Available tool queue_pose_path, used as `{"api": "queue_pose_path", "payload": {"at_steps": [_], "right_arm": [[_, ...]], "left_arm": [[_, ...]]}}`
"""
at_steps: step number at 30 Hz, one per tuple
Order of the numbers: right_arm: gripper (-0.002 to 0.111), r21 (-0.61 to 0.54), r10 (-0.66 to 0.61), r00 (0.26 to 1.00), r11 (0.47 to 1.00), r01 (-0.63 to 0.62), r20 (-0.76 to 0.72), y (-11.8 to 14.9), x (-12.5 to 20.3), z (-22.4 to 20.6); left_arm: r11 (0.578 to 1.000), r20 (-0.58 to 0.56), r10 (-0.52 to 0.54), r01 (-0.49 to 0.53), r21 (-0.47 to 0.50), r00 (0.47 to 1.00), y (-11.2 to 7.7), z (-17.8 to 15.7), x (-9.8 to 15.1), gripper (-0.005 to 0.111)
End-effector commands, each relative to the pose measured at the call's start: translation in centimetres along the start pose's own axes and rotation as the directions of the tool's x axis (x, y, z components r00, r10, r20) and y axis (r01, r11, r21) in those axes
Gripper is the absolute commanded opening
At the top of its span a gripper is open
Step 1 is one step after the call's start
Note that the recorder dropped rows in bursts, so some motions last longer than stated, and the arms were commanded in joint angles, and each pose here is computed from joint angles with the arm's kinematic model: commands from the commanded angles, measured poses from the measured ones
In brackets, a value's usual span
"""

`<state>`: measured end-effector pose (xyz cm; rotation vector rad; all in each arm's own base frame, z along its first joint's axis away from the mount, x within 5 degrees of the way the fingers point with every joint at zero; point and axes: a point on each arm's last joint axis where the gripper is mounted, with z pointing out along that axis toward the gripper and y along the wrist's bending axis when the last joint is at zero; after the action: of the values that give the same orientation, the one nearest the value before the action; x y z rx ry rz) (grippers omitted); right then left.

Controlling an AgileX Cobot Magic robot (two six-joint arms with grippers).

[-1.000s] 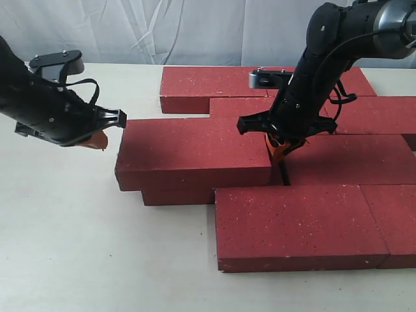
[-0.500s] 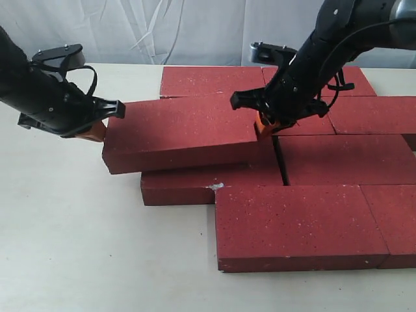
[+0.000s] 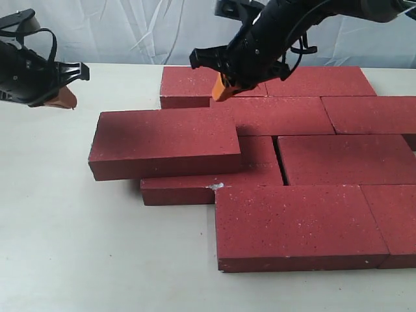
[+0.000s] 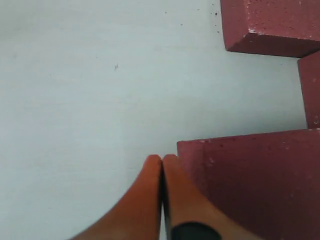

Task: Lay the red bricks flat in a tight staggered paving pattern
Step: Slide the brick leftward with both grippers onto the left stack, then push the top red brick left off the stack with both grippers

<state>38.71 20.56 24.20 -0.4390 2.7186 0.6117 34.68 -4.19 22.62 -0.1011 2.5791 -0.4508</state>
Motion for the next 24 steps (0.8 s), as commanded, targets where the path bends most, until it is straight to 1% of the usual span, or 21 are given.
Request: {"api": "queue_pose_path", "payload": {"at_steps": [1, 3, 5, 6, 12, 16, 19, 24], "right_arm": [[-0.001, 0.189, -0.007, 1.000, 0.982, 0.012, -0.030, -1.6, 0.2, -0.9], [-0.001, 0.225, -0.005, 0.996, 0.974, 0.024, -0.085, -2.0, 0.6, -0.6], [-0.001, 0.238, 0.011, 0.989, 0.971, 0.025, -0.148, -2.6, 1.1, 0.5], [-0.001, 0.239, 0.016, 0.988, 0.971, 0.021, -0.155, -2.7, 1.2, 0.8], [-0.001, 0.204, 0.072, 0.975, 0.979, -0.029, -0.208, -3.2, 1.7, 3.6], [-0.001, 0.165, 0.095, 0.975, 0.984, -0.062, -0.200, -2.8, 1.7, 4.1], [-0.001, 0.155, 0.081, 0.976, 0.987, -0.050, -0.201, -2.1, 1.8, 4.3], [-0.001, 0.136, 0.067, 0.978, 0.990, -0.040, -0.199, -1.1, 2.0, 4.7]], "left_arm": [[1.000, -0.104, -0.016, 0.014, -0.021, 0.994, 1.5, 1.5, 0.7, 0.000], [1.000, -0.149, -0.024, 0.021, -0.020, 0.989, 1.8, 2.3, 1.2, 0.000], [0.999, -0.193, -0.052, 0.052, -0.006, 0.980, 1.8, 3.2, 1.6, 0.000], [0.999, -0.198, -0.054, 0.054, -0.006, 0.979, 1.8, 3.2, 1.7, 0.000], [0.997, -0.233, -0.068, 0.073, 0.010, 0.970, 1.7, 3.3, 2.0, 0.000], [0.996, -0.240, -0.074, 0.083, 0.028, 0.968, 1.5, 3.5, 2.3, 0.000], [0.995, -0.269, -0.058, 0.076, 0.058, 0.961, 0.9, 4.1, 2.7, 0.000], [0.997, -0.282, -0.025, 0.046, 0.067, 0.959, 0.0, 4.5, 3.1, 0.000]]}}
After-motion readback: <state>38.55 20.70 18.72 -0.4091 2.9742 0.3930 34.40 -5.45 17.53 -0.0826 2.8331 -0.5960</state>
